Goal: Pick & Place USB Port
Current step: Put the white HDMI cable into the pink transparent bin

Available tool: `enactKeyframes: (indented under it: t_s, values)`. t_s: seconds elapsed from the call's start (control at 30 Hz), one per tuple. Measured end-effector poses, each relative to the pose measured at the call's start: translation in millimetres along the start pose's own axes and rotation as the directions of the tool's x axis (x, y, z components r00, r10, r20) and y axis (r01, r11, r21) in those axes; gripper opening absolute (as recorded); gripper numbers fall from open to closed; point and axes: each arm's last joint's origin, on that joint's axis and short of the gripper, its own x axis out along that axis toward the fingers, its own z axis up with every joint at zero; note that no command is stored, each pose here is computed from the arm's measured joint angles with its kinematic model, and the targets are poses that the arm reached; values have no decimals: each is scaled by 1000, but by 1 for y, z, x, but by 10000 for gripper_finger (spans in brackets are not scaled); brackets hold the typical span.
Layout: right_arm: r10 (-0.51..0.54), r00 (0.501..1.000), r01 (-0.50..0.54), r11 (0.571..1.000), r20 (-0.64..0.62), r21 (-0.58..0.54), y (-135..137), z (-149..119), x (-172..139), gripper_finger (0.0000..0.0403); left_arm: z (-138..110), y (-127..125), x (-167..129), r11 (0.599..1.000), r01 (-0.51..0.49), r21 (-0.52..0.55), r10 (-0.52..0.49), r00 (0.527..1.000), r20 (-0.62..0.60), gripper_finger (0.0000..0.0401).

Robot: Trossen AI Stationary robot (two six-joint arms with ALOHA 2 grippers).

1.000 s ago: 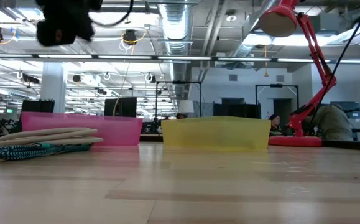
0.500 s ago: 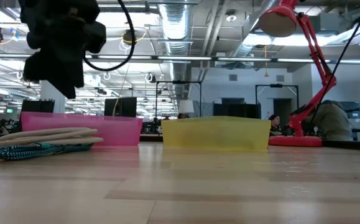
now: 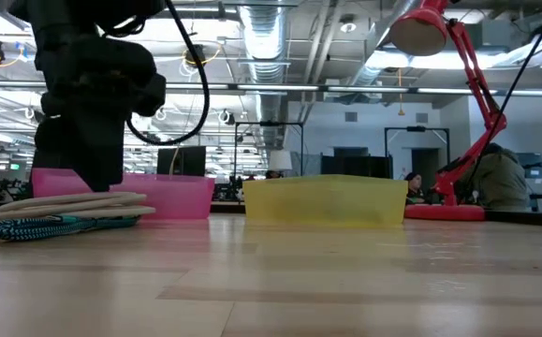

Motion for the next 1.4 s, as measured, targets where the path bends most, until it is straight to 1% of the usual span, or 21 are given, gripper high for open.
enactKeyframes:
  t_s: [0.33, 0.4, 0.47, 0.53, 0.73, 0.8, 0.9, 1.03, 1.13, 1.23, 1.4]
  values:
    - [0, 1000, 0, 1000, -1, -1, 0, 0, 0, 1, -2, -2, 26, 999, -45, 6, 45, 999, -26, 177]
    - [0, 1000, 0, 1000, -1, -1, 0, 0, 0, 1, -2, -2, 27, 999, -47, 7, 47, 999, -27, 170]
    - [1, 1000, -1, 1000, -2, -1, 0, 0, 0, 1, -2, -2, 27, 999, -47, 6, 47, 999, -26, 156]
    - [2, 1000, -2, 1000, -3, -1, 0, 0, 0, 1, -1, -3, 27, 999, -43, 6, 43, 999, -25, 133]
    - [1, 1000, -1, 1000, -4, -11, 0, 0, 0, 1, 0, -4, 23, 1000, -22, 12, 22, 1000, -13, 41]
    - [0, 1000, 0, 1000, -5, -12, 0, 0, 0, 1, 0, -5, 21, 1000, -5, 9, 5, 1000, -6, 35]
    - [-7, 1000, 7, 1000, -14, -22, -1, -2, 0, 1, 1, -6, 14, 1000, 19, 11, -19, 1000, 1, 35]
    - [-10, 1000, 9, 1000, -17, -27, -1, -2, 0, 1, 2, -7, -1, 996, 88, 8, -88, 996, -7, 35]
    - [-11, 1000, 10, 1000, -17, -27, -1, -2, 0, 1, 3, -8, -17, 989, 147, 10, -148, 989, 20, 35]
    - [-11, 1000, 11, 1000, -17, -28, -1, -2, 0, 1, 3, -8, -36, 977, 211, 18, -212, 976, 54, 35]
    - [-17, 1000, 16, 999, -21, -34, -2, -3, 0, 1, 3, -4, -71, 944, 325, 52, -329, 934, 141, 35]
